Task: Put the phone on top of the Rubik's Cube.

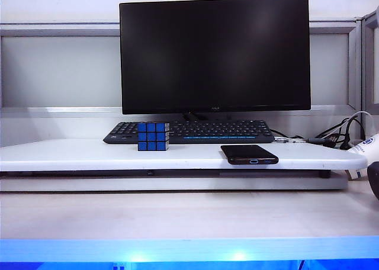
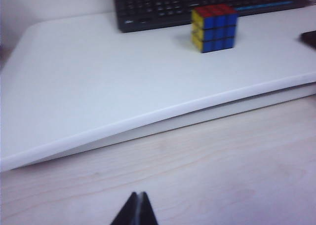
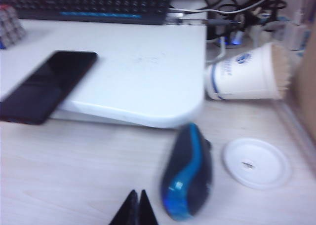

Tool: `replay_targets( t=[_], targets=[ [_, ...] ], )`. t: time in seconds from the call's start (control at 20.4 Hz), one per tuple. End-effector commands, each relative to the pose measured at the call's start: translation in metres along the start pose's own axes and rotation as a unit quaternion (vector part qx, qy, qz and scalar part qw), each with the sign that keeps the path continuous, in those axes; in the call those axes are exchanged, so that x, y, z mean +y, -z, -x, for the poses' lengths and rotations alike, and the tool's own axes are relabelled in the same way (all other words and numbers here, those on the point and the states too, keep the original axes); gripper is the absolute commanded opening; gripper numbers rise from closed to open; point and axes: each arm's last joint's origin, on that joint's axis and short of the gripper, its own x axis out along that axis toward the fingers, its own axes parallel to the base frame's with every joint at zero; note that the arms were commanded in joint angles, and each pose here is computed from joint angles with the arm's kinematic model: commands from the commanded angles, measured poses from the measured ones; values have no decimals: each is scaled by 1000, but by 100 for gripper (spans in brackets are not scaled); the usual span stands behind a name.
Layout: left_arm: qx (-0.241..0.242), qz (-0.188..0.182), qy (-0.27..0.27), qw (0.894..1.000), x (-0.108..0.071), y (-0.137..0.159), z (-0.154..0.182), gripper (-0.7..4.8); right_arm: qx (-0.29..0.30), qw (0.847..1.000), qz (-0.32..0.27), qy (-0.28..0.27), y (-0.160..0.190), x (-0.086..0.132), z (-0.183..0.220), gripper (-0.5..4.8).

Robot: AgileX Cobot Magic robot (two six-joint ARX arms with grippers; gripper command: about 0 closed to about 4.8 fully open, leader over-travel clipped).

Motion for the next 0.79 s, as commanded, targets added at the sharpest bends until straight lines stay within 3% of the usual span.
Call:
replay_targets(
  t=[0.05, 0.25, 0.39, 0.44, 0.59, 0.64, 0.79],
  targets=[
    [10, 18, 53, 998, -3, 2, 1, -6, -32, 998, -57, -16, -7, 1, 1, -8],
    [23, 41, 145, 988, -9, 2, 3, -6, -40, 991, -109, -63, -10, 4, 1, -7],
    [32, 53, 178, 982, -11, 2, 5, -5, -39, 984, -136, -106, -13, 6, 2, 6],
    [33, 54, 182, 981, -11, 2, 5, -5, -37, 982, -145, -113, -14, 7, 3, 26],
    [33, 57, 198, 978, -12, 2, 5, -5, -9, 964, -230, -136, -18, 9, 6, 192],
    [33, 59, 197, 978, -12, 2, 5, -6, 2, 953, -260, -157, -18, 10, 6, 195],
    [33, 61, 209, 976, -12, 2, 6, -6, 19, 929, -323, -182, -18, 12, 7, 281]
  ],
)
